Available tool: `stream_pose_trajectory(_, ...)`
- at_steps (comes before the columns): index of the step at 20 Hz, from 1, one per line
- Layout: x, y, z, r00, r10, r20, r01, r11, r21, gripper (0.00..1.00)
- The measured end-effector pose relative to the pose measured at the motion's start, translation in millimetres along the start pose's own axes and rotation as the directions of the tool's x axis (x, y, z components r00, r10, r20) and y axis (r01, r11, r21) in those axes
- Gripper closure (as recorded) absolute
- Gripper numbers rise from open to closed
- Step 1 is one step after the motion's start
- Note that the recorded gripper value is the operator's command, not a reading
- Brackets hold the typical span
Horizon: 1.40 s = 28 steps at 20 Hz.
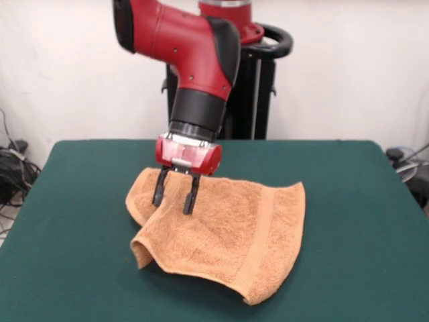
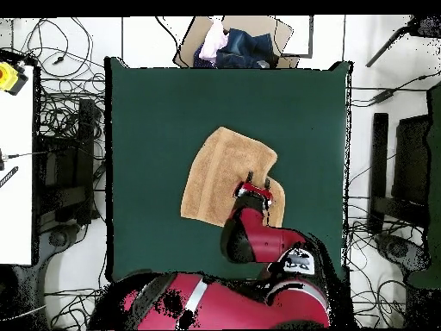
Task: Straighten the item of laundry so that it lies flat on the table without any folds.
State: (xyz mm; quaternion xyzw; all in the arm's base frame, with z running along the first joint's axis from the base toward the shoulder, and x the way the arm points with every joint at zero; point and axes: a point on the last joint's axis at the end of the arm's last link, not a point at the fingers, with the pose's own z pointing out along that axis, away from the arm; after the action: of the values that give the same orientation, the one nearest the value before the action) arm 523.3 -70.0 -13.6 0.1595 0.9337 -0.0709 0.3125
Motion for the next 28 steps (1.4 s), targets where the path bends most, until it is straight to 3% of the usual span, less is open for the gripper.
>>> stream_pose_trajectory(6, 4.3, -5.6, 10.3, 0.998, -0.019, 0.063, 0.02, 1.0, -0.019, 0.0)
stream_pose_trajectory(15, 2.7, -0.6, 6.3, 0.996, -0.045, 0.074, 0.046, 0.999, -0.016, 0.0)
stream_pose_trajectory(28, -28.7, 2.3, -13.2, 0.997, -0.035, 0.076, 0.035, 0.999, 0.009, 0.0)
